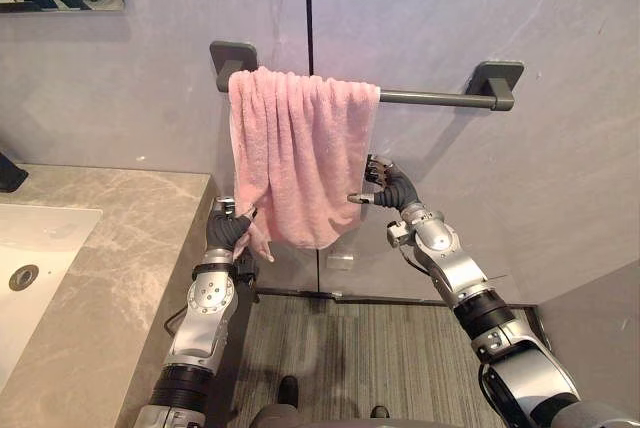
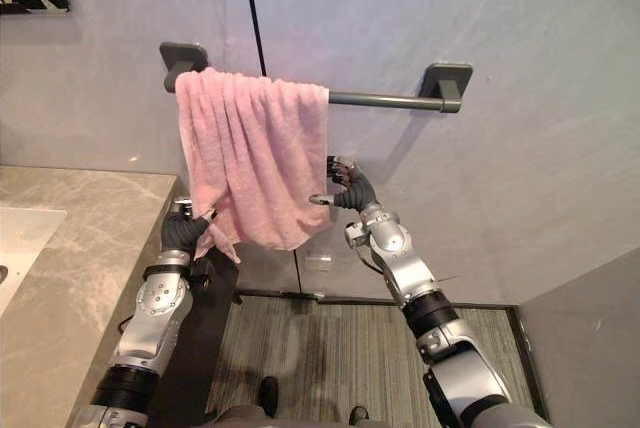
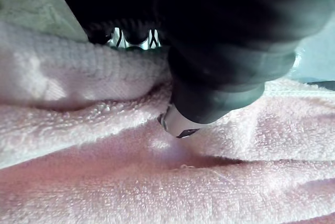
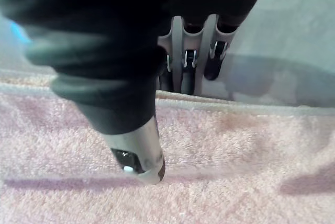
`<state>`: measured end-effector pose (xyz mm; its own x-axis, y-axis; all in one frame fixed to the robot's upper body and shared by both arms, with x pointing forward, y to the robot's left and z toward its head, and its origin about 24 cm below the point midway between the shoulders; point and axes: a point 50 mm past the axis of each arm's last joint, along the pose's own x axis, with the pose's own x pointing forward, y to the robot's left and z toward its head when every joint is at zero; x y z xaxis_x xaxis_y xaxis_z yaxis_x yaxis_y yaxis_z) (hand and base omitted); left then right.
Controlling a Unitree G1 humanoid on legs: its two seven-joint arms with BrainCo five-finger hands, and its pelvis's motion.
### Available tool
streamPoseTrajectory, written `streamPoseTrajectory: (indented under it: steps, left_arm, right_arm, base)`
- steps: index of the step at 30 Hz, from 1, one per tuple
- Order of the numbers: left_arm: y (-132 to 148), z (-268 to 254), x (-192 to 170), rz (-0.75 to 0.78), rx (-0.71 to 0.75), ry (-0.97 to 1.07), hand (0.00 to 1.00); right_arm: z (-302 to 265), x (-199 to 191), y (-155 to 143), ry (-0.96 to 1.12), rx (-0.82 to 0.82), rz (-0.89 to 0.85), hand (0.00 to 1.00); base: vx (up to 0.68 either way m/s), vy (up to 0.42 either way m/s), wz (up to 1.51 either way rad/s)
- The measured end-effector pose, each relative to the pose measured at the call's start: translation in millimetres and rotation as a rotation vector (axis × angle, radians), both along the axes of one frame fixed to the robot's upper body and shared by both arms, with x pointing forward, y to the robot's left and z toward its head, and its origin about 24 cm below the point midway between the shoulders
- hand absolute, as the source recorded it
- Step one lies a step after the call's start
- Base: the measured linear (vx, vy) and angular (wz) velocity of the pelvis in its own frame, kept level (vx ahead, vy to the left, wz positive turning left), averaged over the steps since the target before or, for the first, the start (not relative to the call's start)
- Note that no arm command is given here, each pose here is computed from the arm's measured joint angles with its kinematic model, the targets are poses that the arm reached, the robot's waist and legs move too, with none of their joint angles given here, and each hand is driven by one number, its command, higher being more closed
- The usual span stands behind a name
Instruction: Organize washtable
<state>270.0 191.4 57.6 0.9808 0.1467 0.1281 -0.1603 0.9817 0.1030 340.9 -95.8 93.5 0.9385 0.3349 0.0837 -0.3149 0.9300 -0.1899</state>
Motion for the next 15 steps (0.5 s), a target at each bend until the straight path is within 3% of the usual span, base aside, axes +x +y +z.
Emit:
streamPoseTrajectory:
  steps: [15]
  left_arm:
    - [-5.5, 1.3, 1.8, -0.024, 0.002, -0.005, 1.0]
  right_arm:
    - [3.2, 1.0, 3.2, -0.005, 0.019, 0.007, 1.0]
  base:
    - [0.0, 0.0, 0.0]
